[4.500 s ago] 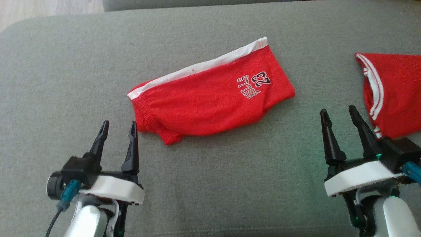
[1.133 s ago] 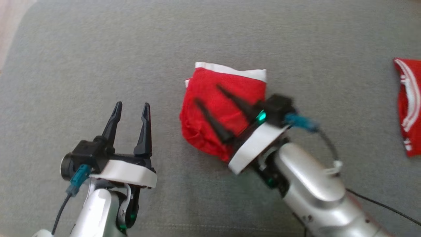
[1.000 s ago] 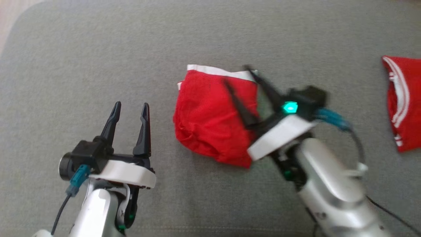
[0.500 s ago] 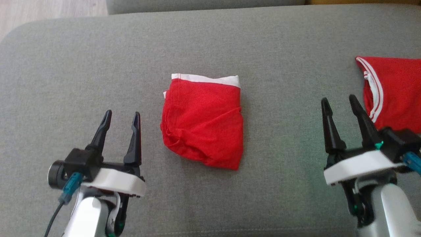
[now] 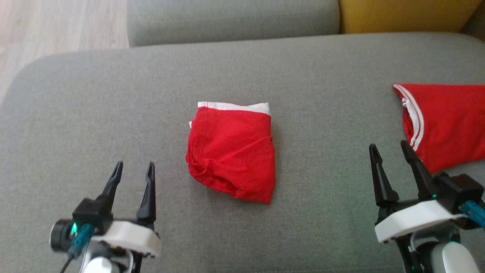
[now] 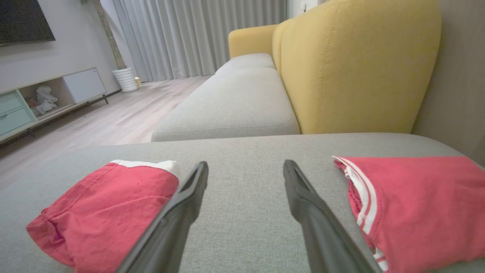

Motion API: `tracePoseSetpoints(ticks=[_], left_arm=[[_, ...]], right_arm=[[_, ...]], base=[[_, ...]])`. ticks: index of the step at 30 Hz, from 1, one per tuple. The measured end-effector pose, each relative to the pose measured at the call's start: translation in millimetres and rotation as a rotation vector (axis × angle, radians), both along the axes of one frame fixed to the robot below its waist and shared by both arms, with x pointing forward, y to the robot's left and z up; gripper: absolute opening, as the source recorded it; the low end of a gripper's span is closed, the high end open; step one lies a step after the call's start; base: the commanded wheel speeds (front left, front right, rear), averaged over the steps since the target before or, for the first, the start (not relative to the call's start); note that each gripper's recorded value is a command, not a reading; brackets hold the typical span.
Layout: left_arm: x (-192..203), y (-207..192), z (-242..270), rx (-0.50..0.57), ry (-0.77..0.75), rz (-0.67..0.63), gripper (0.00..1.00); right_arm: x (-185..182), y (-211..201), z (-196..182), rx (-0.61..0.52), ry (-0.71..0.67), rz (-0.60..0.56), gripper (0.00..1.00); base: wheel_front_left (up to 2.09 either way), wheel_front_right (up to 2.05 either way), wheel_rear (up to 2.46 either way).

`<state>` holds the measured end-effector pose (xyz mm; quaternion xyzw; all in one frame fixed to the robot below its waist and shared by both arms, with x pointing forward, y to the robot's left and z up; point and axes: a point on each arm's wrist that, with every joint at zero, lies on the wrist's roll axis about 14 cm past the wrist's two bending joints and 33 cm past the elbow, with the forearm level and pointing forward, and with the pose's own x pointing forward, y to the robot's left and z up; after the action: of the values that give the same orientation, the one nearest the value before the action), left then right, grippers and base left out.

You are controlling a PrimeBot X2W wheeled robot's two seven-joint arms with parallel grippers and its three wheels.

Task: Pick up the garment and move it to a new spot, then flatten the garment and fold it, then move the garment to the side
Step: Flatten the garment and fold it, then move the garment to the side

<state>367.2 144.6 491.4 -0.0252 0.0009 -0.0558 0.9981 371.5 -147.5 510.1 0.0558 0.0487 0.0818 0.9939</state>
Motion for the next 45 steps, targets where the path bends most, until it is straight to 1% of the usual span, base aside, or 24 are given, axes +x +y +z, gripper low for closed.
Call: tracePoseSetpoints(ticks=[7, 12, 40, 45], left_arm=[[-25.2, 9.6, -2.2, 0.001, 0.025, 0.034, 1.00], [-34.3, 15.2, 1.1, 0.008, 0.024, 0.053, 1.00], [-32.5, 23.6, 5.9, 0.026, 0.011, 0.081, 1.00], [-31.2, 25.6, 2.0, 0.028, 0.023, 0.086, 1.00]], right_arm=[[-19.4, -2.0, 4.6, 0.000, -0.001, -0.007, 1.00], [-25.7, -1.2, 7.8, -0.001, -0.005, -0.004, 1.00], [-20.8, -3.5, 4.5, 0.007, 0.007, -0.011, 1.00], [-17.3, -3.4, -4.3, 0.006, 0.038, -0.009, 1.00]], base=[[0.00, 0.00, 0.00], [0.00, 0.00, 0.00], [0.00, 0.00, 0.00], [0.00, 0.00, 0.00]])
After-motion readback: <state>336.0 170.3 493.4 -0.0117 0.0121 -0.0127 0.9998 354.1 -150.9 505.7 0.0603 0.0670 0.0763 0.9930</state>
